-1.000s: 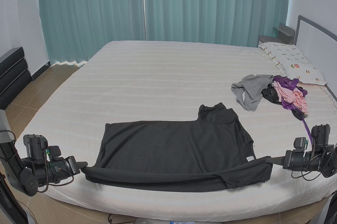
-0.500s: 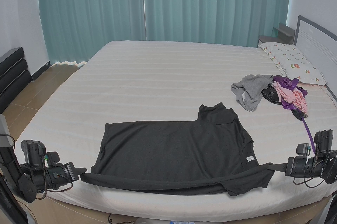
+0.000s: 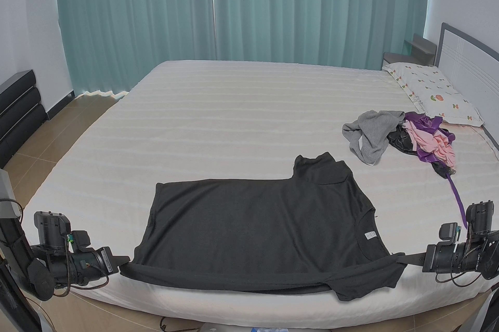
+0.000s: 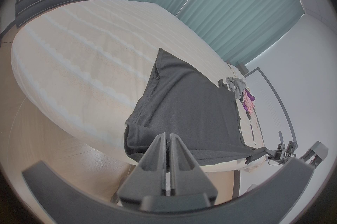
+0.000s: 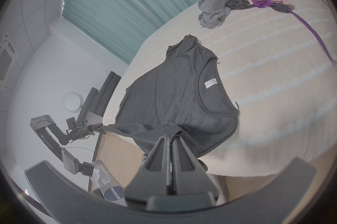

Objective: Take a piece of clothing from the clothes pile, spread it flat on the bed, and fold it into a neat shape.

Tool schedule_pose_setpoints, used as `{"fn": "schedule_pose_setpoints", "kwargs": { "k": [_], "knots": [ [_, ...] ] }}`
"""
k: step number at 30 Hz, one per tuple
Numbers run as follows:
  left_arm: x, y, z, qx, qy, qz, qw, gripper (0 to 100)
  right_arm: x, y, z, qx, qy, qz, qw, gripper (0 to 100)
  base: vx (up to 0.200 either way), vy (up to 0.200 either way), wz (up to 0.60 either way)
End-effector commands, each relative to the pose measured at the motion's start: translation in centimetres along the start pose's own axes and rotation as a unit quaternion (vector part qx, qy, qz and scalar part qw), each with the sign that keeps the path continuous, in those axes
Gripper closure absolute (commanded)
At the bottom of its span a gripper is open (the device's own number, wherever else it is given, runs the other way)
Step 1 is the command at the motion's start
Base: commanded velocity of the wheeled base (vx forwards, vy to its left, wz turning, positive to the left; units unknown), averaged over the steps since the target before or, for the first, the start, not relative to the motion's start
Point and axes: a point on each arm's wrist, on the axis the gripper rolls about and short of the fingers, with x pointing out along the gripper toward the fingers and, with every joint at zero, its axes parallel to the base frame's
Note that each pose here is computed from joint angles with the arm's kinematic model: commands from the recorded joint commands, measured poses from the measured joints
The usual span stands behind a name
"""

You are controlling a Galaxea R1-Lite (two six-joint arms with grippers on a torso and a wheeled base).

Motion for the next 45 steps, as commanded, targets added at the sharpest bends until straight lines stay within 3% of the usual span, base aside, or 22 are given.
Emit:
{"fn": "schedule_pose_setpoints", "kwargs": {
  "k": [1, 10, 17, 31, 45],
  "knots": [
    [-0.2, 0.2, -0.6, 0.004, 0.018, 0.008, 0.9998, 100, 0.0, -0.1, -0.4, 0.004, 0.009, -0.002, 1.0, 100, 0.0, 0.0, 0.0],
    [0.6, 0.1, 0.3, 0.007, 0.003, 0.002, 1.0, 100, 0.8, -0.5, 0.7, 0.0, 0.003, -0.004, 1.0, 100, 0.0, 0.0, 0.0],
    [3.2, 0.7, 2.0, -0.011, 0.0, 0.002, 0.9999, 100, 3.1, -1.8, 2.5, 0.002, 0.01, -0.014, 0.9999, 100, 0.0, 0.0, 0.0],
    [8.1, 1.2, 3.8, 0.001, 0.002, -0.003, 1.0, 100, 8.3, -4.6, 5.2, 0.005, 0.024, -0.012, 0.9996, 100, 0.0, 0.0, 0.0],
    [10.7, 1.7, 5.4, 0.003, -0.023, 0.004, 0.9997, 100, 10.6, -5.4, 6.6, 0.013, 0.012, -0.025, 0.9995, 100, 0.0, 0.0, 0.0]
  ]
}}
